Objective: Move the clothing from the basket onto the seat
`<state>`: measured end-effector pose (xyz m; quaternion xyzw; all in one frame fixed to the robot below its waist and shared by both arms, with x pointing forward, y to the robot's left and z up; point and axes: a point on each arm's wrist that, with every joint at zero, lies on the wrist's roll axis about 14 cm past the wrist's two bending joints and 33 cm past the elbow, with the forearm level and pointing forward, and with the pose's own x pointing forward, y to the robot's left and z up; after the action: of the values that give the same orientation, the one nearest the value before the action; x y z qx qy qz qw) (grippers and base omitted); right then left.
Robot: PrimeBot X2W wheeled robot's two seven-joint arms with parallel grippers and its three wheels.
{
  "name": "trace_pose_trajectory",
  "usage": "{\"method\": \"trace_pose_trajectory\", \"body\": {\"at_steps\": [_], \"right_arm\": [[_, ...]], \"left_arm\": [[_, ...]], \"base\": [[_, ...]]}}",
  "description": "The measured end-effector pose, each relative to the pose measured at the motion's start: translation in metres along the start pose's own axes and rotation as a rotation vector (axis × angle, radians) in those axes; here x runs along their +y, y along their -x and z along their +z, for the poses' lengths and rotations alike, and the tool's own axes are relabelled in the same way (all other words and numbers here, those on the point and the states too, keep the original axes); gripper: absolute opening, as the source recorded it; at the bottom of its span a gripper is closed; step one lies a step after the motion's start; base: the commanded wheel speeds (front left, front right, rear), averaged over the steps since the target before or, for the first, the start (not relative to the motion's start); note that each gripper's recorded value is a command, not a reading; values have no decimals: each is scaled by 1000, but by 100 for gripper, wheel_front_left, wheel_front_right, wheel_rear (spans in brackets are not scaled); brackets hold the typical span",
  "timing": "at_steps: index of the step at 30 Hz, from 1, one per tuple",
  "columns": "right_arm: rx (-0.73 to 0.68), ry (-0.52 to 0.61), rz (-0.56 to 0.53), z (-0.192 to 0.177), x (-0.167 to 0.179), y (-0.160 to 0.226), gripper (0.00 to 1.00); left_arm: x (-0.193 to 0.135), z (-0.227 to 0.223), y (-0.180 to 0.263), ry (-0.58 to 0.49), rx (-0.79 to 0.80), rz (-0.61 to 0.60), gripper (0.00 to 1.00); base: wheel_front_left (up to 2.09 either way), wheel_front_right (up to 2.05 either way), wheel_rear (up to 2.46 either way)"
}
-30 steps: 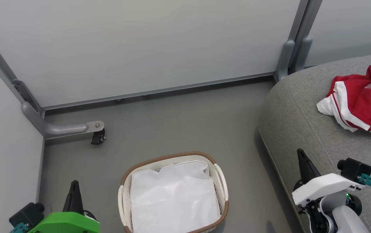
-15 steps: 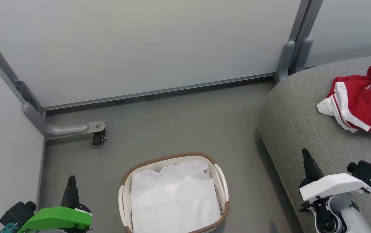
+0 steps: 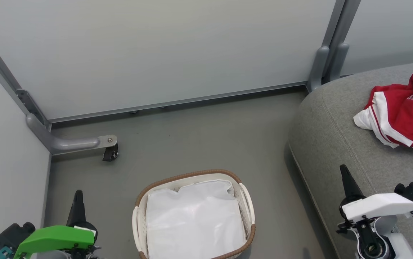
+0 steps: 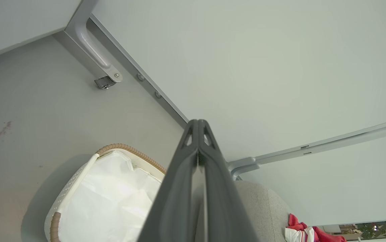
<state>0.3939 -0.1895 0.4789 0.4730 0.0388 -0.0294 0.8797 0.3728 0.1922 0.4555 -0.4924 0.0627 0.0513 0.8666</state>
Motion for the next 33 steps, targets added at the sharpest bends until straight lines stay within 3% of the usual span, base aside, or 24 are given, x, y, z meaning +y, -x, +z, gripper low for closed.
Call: {"method": "trace_pose_trajectory", "body": {"at_steps": [33], "right_arm": [[-11,-335,37,12,8,3,0]], "left_arm": [[-19,16,-5,308,-9,-65,0]], "base": [[0,0,0]]}}
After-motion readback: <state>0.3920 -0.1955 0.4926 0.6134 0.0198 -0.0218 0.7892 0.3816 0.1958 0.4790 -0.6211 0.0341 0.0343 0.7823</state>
